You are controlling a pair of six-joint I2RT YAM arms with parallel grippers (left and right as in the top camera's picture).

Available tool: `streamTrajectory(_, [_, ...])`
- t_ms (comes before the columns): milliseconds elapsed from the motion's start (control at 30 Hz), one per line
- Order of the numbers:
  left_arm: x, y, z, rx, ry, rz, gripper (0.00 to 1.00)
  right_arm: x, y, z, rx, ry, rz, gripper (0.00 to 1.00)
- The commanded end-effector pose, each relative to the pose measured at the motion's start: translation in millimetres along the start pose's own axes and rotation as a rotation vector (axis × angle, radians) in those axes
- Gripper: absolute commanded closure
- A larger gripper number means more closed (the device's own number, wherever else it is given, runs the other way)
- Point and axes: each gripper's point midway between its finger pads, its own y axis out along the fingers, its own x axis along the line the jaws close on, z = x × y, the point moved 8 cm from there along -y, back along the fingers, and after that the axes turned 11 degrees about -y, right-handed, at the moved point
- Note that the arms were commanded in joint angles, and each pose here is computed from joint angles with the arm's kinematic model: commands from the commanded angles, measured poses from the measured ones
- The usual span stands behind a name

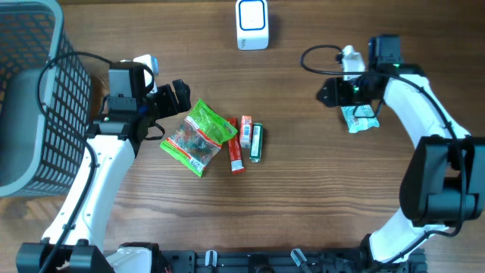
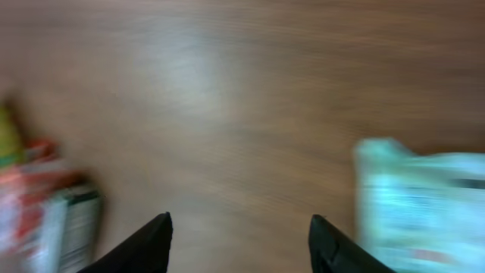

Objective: Scan the item barcode
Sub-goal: 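Place the pale green pack on the table right side and release, then reach the right gripper to the green box and grasp it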

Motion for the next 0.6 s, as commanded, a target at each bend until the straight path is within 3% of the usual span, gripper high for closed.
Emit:
streamTrajectory(0, [0, -4, -4, -0.02, 0.014, 0.0, 0.0, 59, 13, -10, 0.014, -0.065, -0.208, 0.34])
streamTrajectory(200, [0, -4, -4, -0.02, 0.014, 0.0, 0.0, 129, 50, 2, 0.169, -0.054, -0.024, 0.28])
streamTrajectory(267, [0, -4, -4, -0.02, 0.014, 0.0, 0.0, 149, 58, 7, 0.191, -0.071, 0.053, 0.2])
streamTrajectory(300, [0, -4, -4, -0.02, 0.014, 0.0, 0.0, 155, 61, 9, 0.195, -0.051, 0.083, 0.0])
streamTrajectory(433, [0, -4, -4, -0.02, 0.014, 0.0, 0.0, 174, 65, 18, 0.219, 0.021, 0.102, 0.02])
streamTrajectory(500, [0, -4, -4, -0.02, 0.014, 0.0, 0.0, 170, 65, 17, 0.206, 0.073, 0.153, 0.14])
streamTrajectory(567, [0, -4, -4, -0.02, 0.014, 0.0, 0.0, 170, 65, 17, 0.201, 0.134, 0.162, 0.19])
